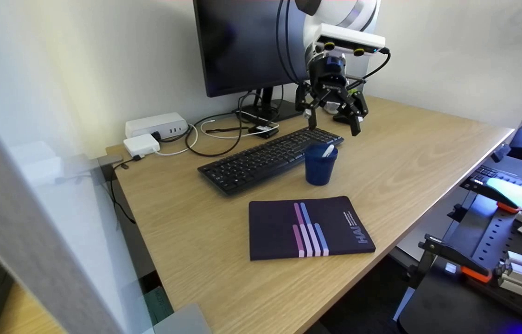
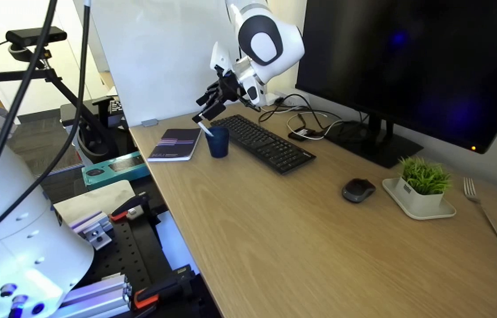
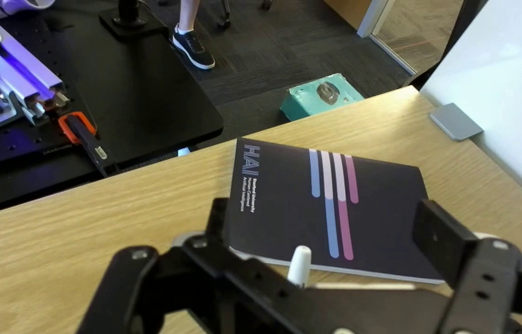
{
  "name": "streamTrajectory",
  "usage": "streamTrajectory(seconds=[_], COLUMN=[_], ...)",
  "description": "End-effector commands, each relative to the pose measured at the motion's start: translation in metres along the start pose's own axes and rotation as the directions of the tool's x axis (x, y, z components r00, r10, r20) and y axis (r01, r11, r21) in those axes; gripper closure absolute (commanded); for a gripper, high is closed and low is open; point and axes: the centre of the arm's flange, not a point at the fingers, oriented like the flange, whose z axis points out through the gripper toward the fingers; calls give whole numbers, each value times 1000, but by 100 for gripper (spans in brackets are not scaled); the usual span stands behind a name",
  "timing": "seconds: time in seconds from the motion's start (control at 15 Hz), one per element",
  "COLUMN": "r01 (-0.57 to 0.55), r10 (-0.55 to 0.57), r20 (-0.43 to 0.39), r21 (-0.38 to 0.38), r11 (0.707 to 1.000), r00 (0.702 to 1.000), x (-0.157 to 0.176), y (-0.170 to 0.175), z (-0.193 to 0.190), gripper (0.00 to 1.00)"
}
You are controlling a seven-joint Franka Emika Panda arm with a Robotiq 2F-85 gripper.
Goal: Put the marker on the desk
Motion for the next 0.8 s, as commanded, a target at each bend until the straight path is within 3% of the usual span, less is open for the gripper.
streamTrajectory(seconds=[0.0, 0.73], r01=[-7, -1], r10=[7, 4], r20=[49, 65], r21=[4, -43], r11=[1000, 999], r00=[999, 998], x=[4, 15], y=[-4, 0], z=[5, 27], gripper=[0, 0])
